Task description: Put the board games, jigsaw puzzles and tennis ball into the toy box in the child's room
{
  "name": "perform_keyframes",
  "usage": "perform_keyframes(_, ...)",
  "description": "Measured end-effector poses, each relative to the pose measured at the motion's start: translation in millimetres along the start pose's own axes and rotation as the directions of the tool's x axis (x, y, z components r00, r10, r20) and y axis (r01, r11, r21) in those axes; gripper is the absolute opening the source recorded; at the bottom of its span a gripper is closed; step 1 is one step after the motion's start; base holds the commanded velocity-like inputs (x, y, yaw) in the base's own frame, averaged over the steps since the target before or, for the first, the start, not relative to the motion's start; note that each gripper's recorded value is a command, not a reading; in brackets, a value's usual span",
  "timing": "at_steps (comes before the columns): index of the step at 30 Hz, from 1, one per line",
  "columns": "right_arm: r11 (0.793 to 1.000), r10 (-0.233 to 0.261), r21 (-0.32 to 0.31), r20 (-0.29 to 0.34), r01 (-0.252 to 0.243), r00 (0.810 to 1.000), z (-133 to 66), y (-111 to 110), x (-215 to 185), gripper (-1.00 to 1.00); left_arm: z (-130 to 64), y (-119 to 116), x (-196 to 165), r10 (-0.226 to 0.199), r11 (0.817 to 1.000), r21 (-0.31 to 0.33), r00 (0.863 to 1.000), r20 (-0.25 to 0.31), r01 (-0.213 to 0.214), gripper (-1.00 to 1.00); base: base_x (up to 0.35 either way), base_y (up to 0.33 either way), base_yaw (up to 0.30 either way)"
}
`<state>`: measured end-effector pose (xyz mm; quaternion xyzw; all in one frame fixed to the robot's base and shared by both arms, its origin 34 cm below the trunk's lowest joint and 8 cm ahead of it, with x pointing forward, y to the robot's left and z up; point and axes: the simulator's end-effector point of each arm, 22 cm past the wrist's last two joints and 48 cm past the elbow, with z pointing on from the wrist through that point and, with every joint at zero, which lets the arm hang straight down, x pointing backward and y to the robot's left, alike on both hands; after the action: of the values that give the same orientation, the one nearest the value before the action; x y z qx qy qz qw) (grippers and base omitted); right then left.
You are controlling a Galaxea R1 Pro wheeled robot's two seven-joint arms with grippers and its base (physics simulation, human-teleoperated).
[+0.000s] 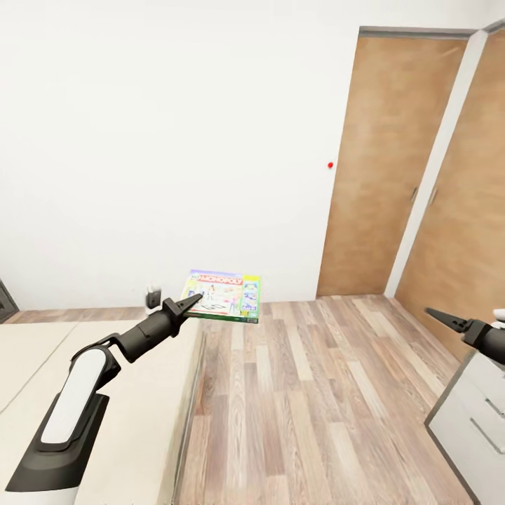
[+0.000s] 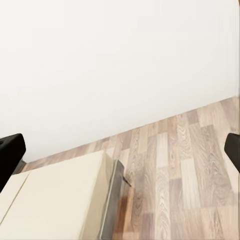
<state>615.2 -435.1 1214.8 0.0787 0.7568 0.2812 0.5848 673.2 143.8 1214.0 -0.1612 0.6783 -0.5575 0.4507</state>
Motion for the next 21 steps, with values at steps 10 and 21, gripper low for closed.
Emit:
perform_keyframes(10, 1.000, -0.001, 0.000, 0.001, 0.001, 1.000, -0.5, 0, 0, 1.00, -10.8, -1, -10, -0.018, 0.999, 0.030, 0.999, 0.035, 0.017, -1.00, -0.089, 0.000, -0.037)
perform_keyframes(21, 1.000, 0.000, -0.001, 0.000, 0.000, 1.000, -0.3, 1, 0, 1.00, -13.2, -3, -11, -0.024, 0.999, 0.045, 0.999, 0.039, 0.022, -1.00, -0.007, 0.000, -0.028)
